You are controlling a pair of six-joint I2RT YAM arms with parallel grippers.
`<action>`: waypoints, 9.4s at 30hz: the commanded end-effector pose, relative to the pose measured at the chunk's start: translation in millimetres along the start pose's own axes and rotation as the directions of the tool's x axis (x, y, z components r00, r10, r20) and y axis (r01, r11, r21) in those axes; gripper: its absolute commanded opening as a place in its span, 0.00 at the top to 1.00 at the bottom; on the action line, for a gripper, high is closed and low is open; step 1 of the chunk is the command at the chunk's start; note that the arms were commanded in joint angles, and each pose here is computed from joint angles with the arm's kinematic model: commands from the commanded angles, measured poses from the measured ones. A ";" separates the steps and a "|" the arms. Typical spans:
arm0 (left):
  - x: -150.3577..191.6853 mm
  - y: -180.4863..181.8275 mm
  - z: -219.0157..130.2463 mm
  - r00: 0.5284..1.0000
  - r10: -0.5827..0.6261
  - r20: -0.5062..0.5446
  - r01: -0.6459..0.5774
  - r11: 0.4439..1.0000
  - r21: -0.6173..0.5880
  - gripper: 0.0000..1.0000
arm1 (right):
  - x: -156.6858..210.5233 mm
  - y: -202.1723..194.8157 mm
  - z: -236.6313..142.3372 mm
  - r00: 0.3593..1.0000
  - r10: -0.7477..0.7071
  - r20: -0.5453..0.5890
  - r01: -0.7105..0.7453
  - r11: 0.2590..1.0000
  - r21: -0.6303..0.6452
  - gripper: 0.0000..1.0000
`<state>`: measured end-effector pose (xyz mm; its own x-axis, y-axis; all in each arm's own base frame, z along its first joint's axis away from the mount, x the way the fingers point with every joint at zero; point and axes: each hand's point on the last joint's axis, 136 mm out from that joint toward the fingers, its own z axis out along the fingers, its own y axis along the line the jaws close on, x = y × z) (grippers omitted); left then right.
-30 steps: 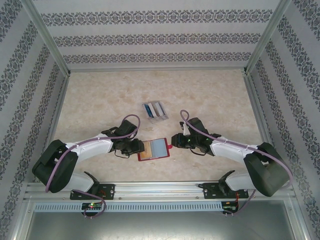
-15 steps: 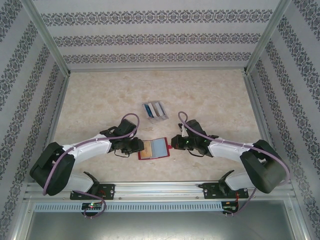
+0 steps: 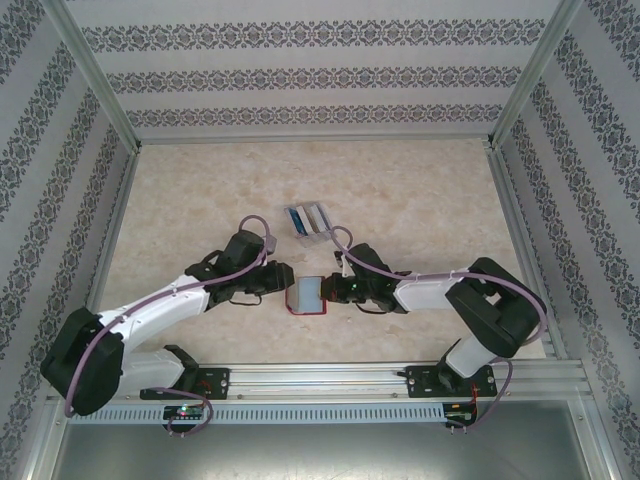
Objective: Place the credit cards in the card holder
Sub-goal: Close the card holder at the center of the table, then press the button on the card holder, then reset both arms
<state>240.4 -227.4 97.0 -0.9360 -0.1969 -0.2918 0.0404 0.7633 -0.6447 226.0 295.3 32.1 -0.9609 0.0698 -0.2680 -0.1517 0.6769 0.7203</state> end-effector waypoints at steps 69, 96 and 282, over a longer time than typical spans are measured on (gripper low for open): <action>25.1 64.6 26.4 0.987 -0.140 0.076 0.149 0.980 -0.130 0.53 | -21.8 44.0 -17.0 0.985 -0.170 0.023 0.168 0.983 0.076 0.84; 40.1 91.1 48.3 0.987 -0.163 -0.004 0.157 0.955 -0.253 0.53 | -9.0 29.7 0.4 0.983 -0.171 -0.063 0.180 0.965 0.190 0.70; -190.8 199.2 -82.3 0.638 0.562 0.527 -0.142 0.758 -0.636 0.00 | -205.1 -172.5 -224.8 0.547 -0.606 0.577 0.052 0.713 0.699 0.02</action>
<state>391.8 18.0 70.7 -0.4366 -0.0372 -0.8989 -0.0789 0.9969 -0.0029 397.4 -5.1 106.1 -0.2906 0.0530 -0.9554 0.0160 0.9986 0.0505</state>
